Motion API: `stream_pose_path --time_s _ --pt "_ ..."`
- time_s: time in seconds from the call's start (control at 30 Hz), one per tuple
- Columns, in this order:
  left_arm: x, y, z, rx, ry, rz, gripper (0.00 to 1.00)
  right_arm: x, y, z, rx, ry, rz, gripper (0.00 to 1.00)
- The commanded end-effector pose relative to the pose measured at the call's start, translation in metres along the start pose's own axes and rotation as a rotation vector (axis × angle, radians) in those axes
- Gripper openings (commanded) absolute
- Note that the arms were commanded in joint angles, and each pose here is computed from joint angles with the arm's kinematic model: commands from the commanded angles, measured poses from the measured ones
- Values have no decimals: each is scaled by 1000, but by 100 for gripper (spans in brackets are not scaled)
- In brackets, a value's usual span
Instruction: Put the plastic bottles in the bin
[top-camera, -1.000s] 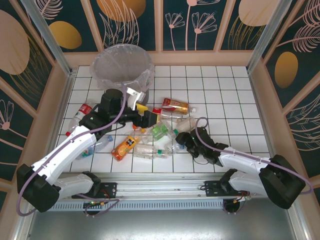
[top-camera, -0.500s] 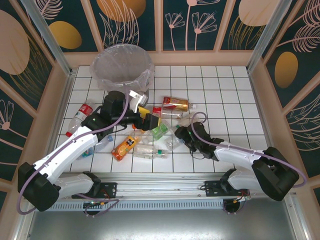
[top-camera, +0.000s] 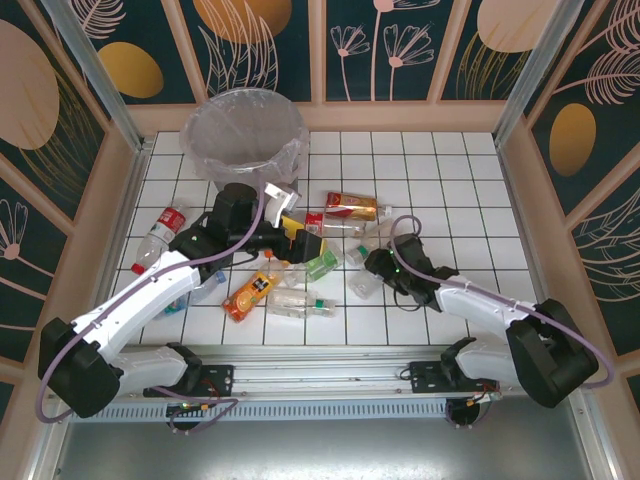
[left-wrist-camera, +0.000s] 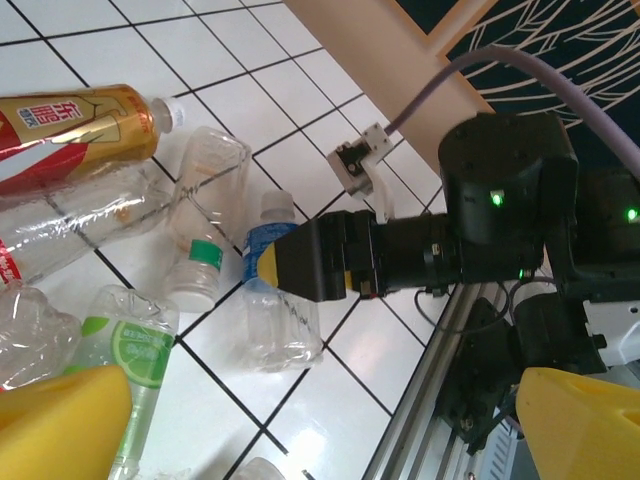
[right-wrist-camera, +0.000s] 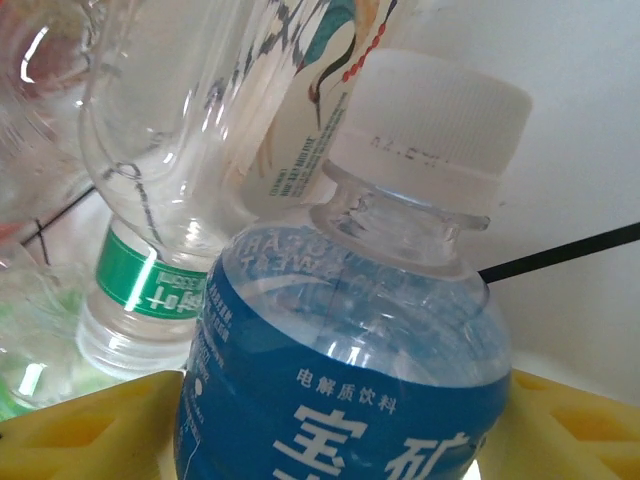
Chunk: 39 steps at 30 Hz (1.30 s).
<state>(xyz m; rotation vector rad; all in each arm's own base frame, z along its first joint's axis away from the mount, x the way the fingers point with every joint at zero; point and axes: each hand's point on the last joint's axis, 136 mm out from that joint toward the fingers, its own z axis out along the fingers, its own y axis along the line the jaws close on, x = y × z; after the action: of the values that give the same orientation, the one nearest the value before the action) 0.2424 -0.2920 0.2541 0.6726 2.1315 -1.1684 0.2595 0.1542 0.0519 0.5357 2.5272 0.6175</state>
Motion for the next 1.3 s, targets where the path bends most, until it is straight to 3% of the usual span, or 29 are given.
stream_pose_path --time_s 0.0,0.17,0.43,0.67,1.03,1.27 --pt "4 -4 5 31 14 2 99 11 -13 -11 26 121 -149 72" --pt "6 -3 10 35 25 -4 99 10 -28 -14 85 165 -155 81" --pt "9 -5 15 43 44 -5 98 -14 -14 -20 59 64 -43 91" --pt "11 -8 18 53 53 -7 99 -26 -15 -13 86 19 -14 76" --pt "16 -14 27 72 60 -19 99 -22 -15 5 91 63 -54 76" --pt "25 -23 41 84 87 -23 99 -30 -9 -2 63 16 -85 65"
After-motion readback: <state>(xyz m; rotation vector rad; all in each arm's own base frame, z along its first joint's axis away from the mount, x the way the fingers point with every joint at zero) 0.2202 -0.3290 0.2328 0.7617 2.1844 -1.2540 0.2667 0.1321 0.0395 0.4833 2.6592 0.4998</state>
